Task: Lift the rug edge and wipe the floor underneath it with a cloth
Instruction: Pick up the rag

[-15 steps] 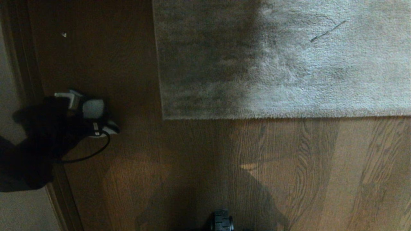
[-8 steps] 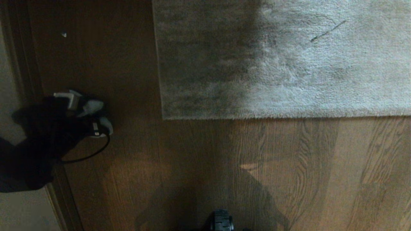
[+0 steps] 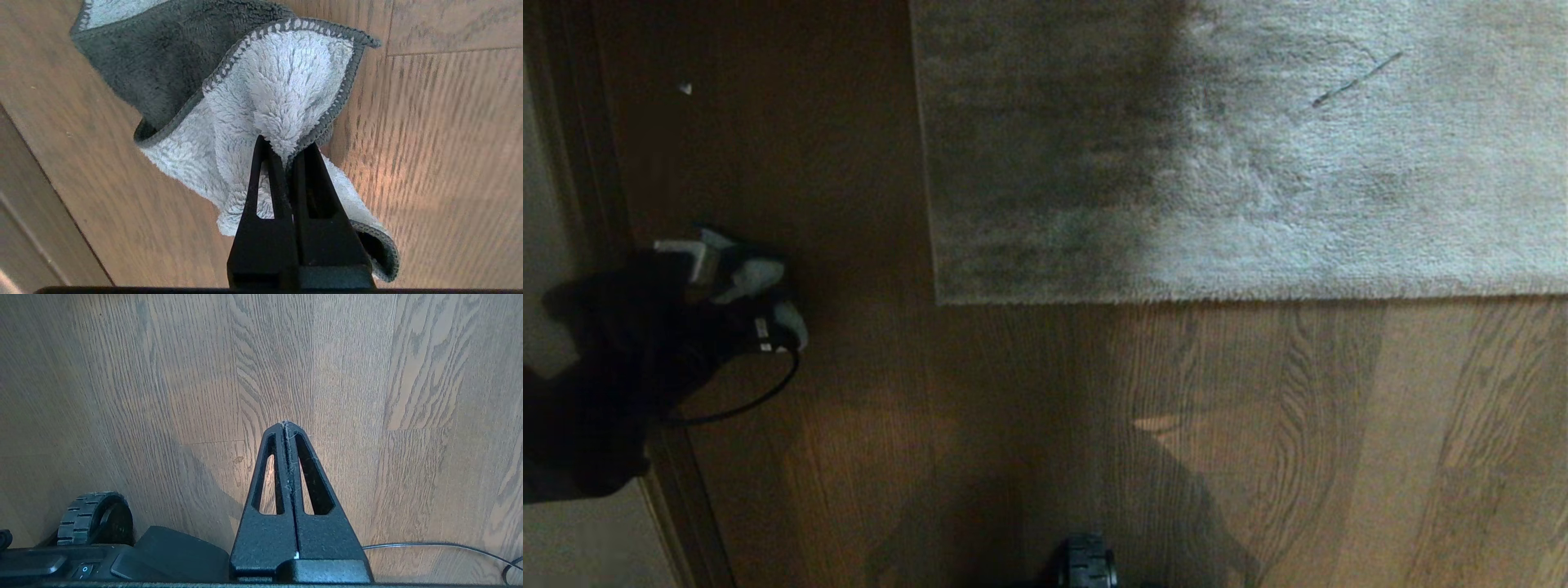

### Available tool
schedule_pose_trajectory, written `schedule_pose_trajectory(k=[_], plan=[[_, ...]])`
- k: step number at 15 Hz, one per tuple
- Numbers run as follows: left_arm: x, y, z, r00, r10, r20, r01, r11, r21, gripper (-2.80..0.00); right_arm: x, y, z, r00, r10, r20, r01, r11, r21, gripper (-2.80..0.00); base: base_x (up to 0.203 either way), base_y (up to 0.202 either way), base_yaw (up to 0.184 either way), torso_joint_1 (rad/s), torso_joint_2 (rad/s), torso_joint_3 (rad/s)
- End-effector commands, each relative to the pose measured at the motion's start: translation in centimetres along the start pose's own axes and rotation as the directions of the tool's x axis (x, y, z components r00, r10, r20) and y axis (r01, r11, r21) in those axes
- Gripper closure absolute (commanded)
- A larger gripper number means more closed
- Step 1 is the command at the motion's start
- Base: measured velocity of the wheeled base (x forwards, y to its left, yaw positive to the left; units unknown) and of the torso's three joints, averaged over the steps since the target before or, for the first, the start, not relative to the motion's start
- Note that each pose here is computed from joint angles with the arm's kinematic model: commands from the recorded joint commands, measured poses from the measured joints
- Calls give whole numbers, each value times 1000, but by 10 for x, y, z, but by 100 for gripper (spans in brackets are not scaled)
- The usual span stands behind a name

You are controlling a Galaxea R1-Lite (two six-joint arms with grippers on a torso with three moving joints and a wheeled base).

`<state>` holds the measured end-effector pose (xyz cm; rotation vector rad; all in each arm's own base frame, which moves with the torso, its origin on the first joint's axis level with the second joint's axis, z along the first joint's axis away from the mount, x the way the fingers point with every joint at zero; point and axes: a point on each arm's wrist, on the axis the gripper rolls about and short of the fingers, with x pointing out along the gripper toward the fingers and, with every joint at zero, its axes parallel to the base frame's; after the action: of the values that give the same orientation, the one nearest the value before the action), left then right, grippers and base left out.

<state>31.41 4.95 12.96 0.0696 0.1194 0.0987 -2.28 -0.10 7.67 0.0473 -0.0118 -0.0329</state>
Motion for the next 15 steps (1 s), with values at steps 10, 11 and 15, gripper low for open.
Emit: schedule_pose_trajectory(k=[10,11,15], plan=[[-50,-14,20,997,-45,61,44,999,9,0,0,0,0,1000,1,1,-1,1000,1,0,0,0,0,0,0,0],[-56,-16,24,996,-48,70,48,999,9,0,0,0,0,1000,0,1,0,1000,1,0,0,0,0,0,0,0],[-85,-18,23,996,-58,72,57,998,10,0,0,0,0,1000,0,1,0,1000,1,0,0,0,0,0,0,0]])
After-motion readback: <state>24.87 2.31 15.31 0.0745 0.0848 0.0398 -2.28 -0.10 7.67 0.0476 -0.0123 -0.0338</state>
